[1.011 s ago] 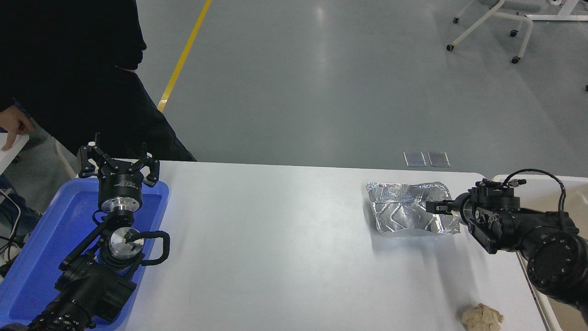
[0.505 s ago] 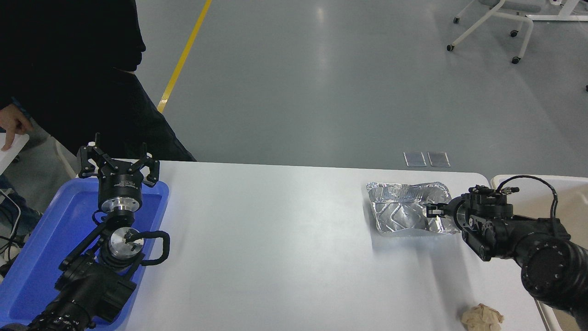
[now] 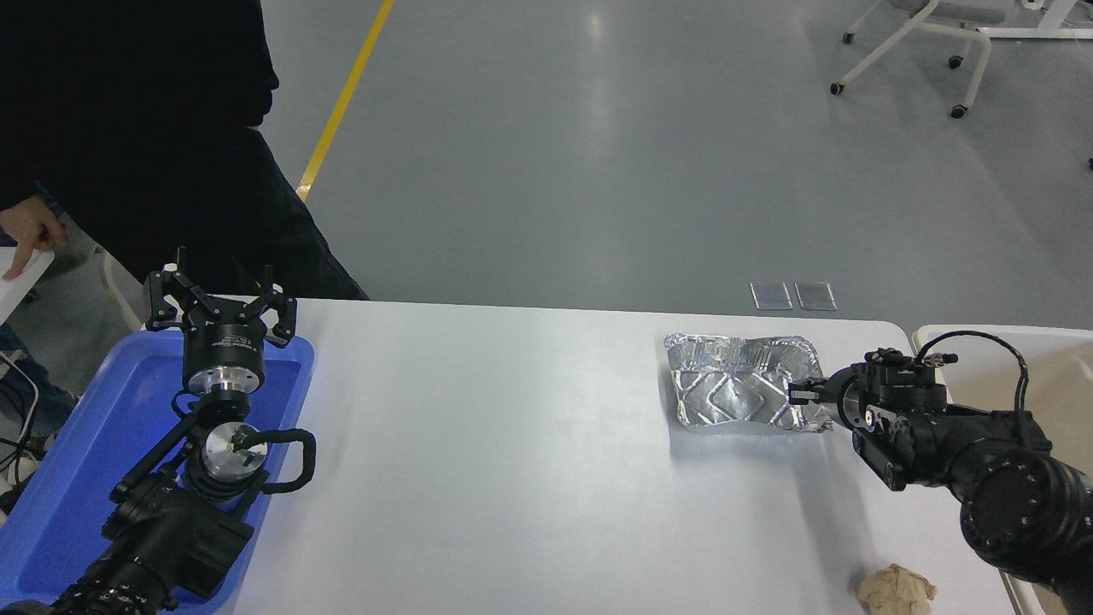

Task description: Pick up foil plate and place in dustbin

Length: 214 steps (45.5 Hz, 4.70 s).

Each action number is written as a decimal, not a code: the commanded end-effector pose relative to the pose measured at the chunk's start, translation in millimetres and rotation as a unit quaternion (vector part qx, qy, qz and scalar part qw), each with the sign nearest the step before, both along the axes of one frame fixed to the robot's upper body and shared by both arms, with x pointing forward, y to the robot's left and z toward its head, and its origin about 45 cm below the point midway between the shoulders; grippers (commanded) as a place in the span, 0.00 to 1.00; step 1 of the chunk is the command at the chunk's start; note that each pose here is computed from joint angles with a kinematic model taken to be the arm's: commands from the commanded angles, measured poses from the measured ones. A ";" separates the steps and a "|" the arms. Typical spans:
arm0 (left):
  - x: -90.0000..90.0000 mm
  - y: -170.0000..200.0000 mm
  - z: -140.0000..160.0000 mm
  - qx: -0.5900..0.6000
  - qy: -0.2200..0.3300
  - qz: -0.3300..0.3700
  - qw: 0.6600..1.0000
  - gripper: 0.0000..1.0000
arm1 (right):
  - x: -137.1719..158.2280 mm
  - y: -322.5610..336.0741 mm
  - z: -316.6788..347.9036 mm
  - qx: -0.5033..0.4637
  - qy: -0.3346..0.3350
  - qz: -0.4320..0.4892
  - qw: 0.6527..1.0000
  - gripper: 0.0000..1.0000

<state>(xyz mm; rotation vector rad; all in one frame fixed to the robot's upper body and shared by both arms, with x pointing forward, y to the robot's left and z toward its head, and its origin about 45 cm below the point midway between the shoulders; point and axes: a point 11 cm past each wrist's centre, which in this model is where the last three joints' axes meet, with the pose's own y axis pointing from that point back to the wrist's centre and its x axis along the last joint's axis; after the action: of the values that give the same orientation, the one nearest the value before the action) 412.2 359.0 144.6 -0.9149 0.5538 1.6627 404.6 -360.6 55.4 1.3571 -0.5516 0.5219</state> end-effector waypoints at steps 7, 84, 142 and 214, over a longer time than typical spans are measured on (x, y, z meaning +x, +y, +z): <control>0.0 0.0 -0.2 0.000 0.000 0.000 1.000 0.99 | 6.7 11.1 6.0 0.098 -0.008 -0.071 0.993 0.00; 0.0 0.7 0.1 0.000 0.000 0.000 1.000 0.99 | -17.7 5.0 366.7 0.159 -0.043 -0.011 0.986 0.00; 0.0 0.7 0.1 0.000 0.000 0.000 1.000 0.99 | -81.9 -283.0 138.1 0.171 -0.356 -0.566 0.724 0.00; -0.1 0.8 0.2 0.001 0.000 0.001 1.000 0.99 | -187.0 -241.8 -8.8 0.182 -0.242 -0.635 0.710 0.48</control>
<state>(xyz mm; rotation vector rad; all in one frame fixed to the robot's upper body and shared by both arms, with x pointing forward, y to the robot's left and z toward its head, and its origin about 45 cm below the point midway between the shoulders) 412.2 359.1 144.5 -0.9145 0.5542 1.6636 224.2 -603.5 51.9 0.8328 -1.9016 -0.4183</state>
